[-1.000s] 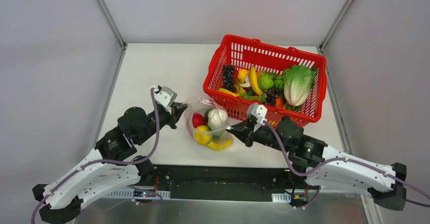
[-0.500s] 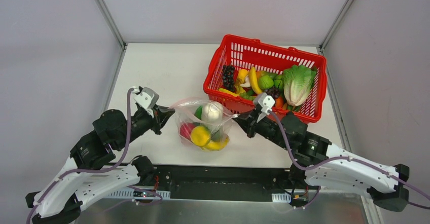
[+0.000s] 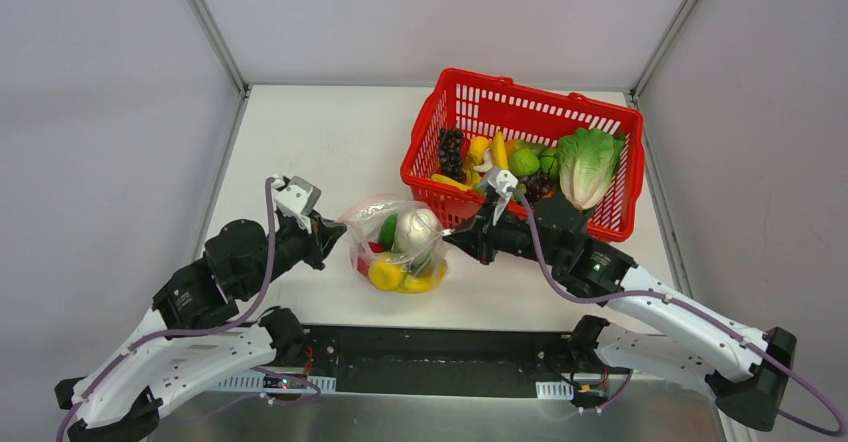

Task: Place the food in the zip-top bag and seal the zipper
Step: Adjust the zipper food storage bag at the center of the board.

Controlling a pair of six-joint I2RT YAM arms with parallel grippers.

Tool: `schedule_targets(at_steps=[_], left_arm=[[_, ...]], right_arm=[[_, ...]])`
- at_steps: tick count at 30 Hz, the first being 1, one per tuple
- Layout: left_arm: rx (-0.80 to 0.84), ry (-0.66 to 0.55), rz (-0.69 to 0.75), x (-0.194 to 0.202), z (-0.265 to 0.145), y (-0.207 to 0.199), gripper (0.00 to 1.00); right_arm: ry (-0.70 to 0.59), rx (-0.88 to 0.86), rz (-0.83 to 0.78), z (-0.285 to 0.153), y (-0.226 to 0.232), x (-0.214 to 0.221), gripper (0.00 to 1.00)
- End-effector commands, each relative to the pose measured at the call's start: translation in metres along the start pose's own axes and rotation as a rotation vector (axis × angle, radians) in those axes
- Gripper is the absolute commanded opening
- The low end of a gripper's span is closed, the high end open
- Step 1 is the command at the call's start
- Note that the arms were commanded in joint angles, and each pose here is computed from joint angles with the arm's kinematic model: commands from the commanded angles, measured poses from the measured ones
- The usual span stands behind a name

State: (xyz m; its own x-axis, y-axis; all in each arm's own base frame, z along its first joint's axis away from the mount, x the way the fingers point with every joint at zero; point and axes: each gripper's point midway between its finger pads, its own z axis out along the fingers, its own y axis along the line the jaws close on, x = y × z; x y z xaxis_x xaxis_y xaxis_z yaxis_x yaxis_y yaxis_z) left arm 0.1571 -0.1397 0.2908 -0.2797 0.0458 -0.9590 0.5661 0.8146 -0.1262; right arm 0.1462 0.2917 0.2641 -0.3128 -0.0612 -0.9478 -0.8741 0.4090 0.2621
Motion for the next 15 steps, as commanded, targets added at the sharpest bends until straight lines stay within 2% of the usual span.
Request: schedule_targets(at_steps=[1,4,7,10,15], left_arm=[[-0.070,-0.117,-0.074,-0.027,-0.001,0.010,0.00],[-0.091,-0.131,-0.078,-0.033,-0.003,0.014,0.00],[-0.097,-0.131,-0.078,-0.036,-0.002,0.014,0.00],[-0.097,-0.128,-0.080,-0.037,0.000,0.013,0.00],[-0.094,-0.128,-0.088,-0.037,0.003,0.012,0.00]], right_arm=[[-0.019,-0.158,-0.007,-0.004,0.030,-0.021,0.12],[-0.020,-0.197,-0.037,-0.006,0.036,-0.020,0.33],[-0.013,-0.267,-0.079,-0.009,0.046,-0.019,0.41],[-0.026,-0.282,-0.108,-0.009,0.048,-0.021,0.41],[-0.040,-0.276,-0.161,-0.009,0.045,-0.023,0.24]])
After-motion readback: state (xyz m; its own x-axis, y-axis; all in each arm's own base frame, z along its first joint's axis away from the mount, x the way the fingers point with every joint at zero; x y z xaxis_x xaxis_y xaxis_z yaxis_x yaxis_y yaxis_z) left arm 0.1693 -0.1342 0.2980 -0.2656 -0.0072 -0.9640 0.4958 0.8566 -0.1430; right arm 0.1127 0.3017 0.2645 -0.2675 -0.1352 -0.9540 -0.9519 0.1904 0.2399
